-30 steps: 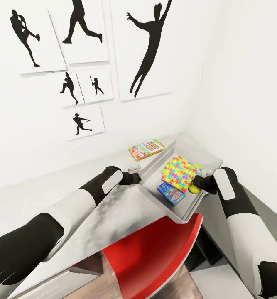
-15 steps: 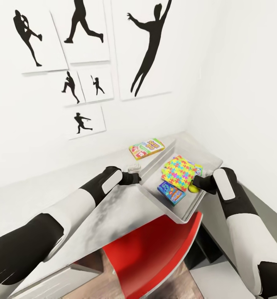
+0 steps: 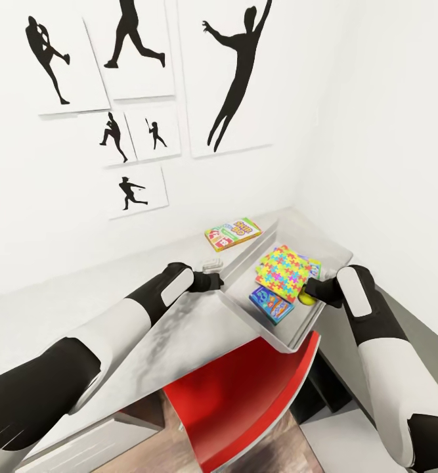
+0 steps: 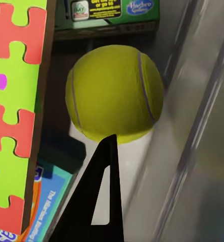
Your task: Put all the toys in the child's room - the three board games (two on the bed and one on the table), the two jigsaw puzzles on the table, and the tennis ball on the table - inside the toy box on the table in the child's room.
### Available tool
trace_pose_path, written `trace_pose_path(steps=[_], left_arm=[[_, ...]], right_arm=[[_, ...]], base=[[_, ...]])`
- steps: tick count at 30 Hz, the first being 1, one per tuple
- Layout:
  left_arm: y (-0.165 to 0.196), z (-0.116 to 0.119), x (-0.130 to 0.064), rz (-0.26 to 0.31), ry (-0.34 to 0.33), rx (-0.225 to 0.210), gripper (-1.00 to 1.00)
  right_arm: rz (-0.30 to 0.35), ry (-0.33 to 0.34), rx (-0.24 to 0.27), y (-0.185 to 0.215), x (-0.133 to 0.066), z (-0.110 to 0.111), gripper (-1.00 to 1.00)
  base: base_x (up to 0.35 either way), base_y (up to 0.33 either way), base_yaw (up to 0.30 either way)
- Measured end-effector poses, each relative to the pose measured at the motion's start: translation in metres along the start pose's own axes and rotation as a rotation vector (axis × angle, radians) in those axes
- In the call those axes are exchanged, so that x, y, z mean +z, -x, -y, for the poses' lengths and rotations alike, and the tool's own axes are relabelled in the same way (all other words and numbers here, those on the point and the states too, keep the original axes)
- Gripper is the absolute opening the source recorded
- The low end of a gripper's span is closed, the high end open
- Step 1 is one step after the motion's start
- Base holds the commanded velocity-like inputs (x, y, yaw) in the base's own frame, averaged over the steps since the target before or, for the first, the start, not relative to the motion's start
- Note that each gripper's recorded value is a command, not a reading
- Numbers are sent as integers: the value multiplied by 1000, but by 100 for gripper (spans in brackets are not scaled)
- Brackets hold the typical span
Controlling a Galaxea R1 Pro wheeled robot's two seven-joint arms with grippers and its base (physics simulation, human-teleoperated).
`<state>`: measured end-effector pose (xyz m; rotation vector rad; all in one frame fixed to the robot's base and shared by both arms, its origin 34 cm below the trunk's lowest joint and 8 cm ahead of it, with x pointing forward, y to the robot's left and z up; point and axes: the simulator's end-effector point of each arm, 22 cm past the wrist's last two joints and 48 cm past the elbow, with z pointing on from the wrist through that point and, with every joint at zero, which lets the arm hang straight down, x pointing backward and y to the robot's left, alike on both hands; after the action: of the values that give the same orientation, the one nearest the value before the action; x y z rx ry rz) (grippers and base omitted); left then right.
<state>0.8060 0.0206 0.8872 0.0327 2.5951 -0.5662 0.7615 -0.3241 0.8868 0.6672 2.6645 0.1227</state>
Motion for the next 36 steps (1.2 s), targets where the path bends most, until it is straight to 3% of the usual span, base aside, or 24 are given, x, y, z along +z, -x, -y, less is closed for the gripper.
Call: trace_pose_path(steps=[36], left_arm=[[2, 0, -1, 5, 0, 5, -100]], right_arm=[[-3, 6, 2, -2, 1, -2, -100]], base=[[-9, 74, 0]])
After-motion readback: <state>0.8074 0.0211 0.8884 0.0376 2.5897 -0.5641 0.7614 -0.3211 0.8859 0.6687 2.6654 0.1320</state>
